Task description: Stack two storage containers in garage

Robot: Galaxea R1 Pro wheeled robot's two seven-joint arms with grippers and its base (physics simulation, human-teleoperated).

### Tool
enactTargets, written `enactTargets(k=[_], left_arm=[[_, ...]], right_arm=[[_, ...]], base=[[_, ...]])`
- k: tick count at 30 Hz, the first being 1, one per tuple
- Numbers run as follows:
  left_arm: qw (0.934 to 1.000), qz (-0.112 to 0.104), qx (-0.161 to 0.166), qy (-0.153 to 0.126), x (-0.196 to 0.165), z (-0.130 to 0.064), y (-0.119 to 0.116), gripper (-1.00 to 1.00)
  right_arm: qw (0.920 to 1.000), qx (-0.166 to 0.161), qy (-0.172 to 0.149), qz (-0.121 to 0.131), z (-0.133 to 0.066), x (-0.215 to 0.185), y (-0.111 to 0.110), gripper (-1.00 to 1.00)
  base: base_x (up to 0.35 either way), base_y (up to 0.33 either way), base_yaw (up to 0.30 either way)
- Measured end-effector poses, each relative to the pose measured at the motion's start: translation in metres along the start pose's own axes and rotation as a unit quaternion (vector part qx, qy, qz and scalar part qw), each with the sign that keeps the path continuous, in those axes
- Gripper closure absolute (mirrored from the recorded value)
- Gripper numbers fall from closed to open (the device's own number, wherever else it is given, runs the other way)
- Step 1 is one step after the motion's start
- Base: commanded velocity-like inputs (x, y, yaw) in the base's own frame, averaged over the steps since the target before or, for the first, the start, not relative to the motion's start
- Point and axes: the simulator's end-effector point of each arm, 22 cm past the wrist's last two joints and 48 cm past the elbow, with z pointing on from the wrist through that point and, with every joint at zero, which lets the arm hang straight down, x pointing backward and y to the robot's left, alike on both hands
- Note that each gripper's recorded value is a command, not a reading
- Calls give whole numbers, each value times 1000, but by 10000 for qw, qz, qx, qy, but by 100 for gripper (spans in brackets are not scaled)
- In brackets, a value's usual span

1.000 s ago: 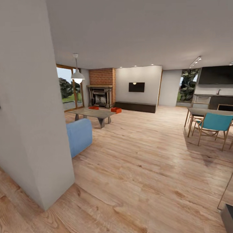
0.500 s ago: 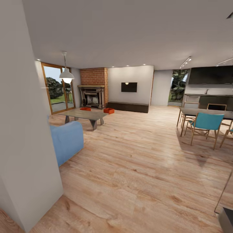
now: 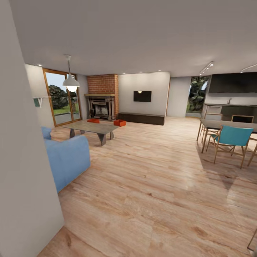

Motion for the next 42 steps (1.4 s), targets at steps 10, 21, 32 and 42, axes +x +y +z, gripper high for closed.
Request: enactTargets(k=[10,21,32,42], left_arm=[[10000,-1,-2,5,1,0,0,-100],[10000,0,-3,1,0,0,0,-100],[10000,-1,-3,3,1,0,0,-100],[10000,-1,-3,3,1,0,0,-100]], right_arm=[[10000,-16,0,22,0,0,3,-100],[10000,-3,1,22,0,0,1,-100],[10000,3,2,28,0,0,0,-100],[10000,-5,6,24,0,0,1,-100]], base=[[324,0,-14],[324,0,-264],[324,0,-210],[324,0,-3]])
